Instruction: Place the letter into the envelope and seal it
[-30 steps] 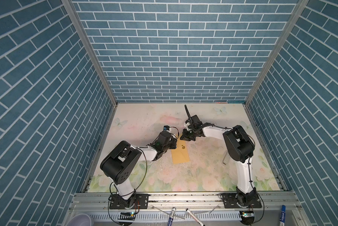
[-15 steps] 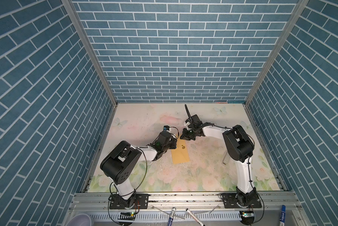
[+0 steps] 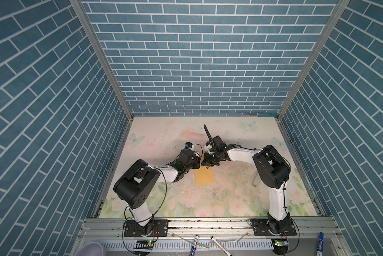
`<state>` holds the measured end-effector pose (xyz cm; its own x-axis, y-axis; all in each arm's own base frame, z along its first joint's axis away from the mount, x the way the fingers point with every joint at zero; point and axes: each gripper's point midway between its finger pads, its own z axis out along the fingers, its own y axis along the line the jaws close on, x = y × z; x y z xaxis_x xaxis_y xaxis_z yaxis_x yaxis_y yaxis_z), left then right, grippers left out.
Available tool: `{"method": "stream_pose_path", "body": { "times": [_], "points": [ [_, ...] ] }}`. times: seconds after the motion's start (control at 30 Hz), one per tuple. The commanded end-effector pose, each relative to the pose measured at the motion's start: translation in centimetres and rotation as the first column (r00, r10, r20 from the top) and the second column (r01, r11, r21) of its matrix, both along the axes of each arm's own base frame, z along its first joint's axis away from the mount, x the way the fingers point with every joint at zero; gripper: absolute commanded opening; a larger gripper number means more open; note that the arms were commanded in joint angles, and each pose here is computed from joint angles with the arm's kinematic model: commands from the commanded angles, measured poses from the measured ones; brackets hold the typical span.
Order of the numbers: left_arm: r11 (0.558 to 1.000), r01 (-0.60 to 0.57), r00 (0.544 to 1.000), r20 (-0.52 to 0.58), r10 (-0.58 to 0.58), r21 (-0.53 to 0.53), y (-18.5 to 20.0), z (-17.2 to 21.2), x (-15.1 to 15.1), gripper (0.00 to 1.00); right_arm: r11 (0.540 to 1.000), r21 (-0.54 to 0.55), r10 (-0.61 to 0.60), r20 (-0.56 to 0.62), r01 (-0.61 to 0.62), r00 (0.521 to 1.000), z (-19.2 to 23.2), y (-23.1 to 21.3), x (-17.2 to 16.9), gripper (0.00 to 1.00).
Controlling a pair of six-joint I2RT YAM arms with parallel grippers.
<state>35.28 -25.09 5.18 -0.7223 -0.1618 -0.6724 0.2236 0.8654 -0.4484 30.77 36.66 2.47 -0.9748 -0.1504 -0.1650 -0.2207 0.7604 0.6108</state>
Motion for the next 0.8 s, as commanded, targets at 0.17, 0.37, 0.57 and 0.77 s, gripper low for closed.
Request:
{"method": "stream_pose_path", "body": {
  "times": [0.17, 0.37, 0.57, 0.77],
  "points": [
    [0.997, -0.01, 0.998, -0.064, 0.014, 0.072, 1.3, -2.3, -1.3, 0.0, 0.994, -0.104, 0.008, -0.072, -0.015, 0.997, -1.9, -2.8, -3.0, 0.0],
    [0.997, -0.011, 0.998, -0.063, 0.015, 0.072, 1.4, -2.3, -1.3, 0.0, 0.993, -0.119, 0.011, -0.093, -0.022, 0.996, -2.3, -3.9, -4.4, 0.0],
    [0.997, -0.012, 0.998, -0.063, 0.016, 0.073, 1.4, -2.4, -1.3, 0.0, 0.989, -0.141, 0.017, -0.117, -0.033, 0.993, -2.4, -5.3, -6.4, 0.0],
    [0.997, -0.012, 0.998, -0.066, 0.017, 0.074, 1.4, -2.6, -1.3, 0.0, 0.985, -0.166, 0.029, -0.142, -0.053, 0.989, -2.8, -6.5, -8.7, 0.0]
  ]
}}
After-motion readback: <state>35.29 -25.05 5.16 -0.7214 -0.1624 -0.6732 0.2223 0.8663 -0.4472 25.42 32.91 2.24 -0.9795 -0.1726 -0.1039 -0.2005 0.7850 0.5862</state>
